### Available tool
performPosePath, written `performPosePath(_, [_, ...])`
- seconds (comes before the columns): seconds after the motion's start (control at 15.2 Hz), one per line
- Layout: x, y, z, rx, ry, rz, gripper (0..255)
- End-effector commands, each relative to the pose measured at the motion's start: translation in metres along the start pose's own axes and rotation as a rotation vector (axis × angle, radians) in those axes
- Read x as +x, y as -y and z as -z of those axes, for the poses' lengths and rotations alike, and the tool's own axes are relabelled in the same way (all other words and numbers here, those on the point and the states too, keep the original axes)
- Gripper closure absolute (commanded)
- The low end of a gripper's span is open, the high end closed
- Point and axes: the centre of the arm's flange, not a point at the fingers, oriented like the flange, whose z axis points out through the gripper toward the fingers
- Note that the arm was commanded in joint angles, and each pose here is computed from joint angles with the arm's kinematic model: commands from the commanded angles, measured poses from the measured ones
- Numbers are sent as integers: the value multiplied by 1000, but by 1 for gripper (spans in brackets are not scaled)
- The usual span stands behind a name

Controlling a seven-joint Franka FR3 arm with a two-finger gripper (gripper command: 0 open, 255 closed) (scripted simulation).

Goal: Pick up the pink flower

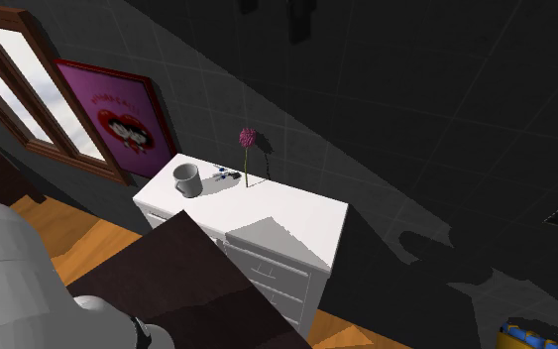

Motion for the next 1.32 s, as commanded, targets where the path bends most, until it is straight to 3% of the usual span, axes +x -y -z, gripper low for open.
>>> performPosePath(0.0, [0,0,0,0,0,0,0])
performPosePath(1.25, [32,134,-205,35,-25,176,0])
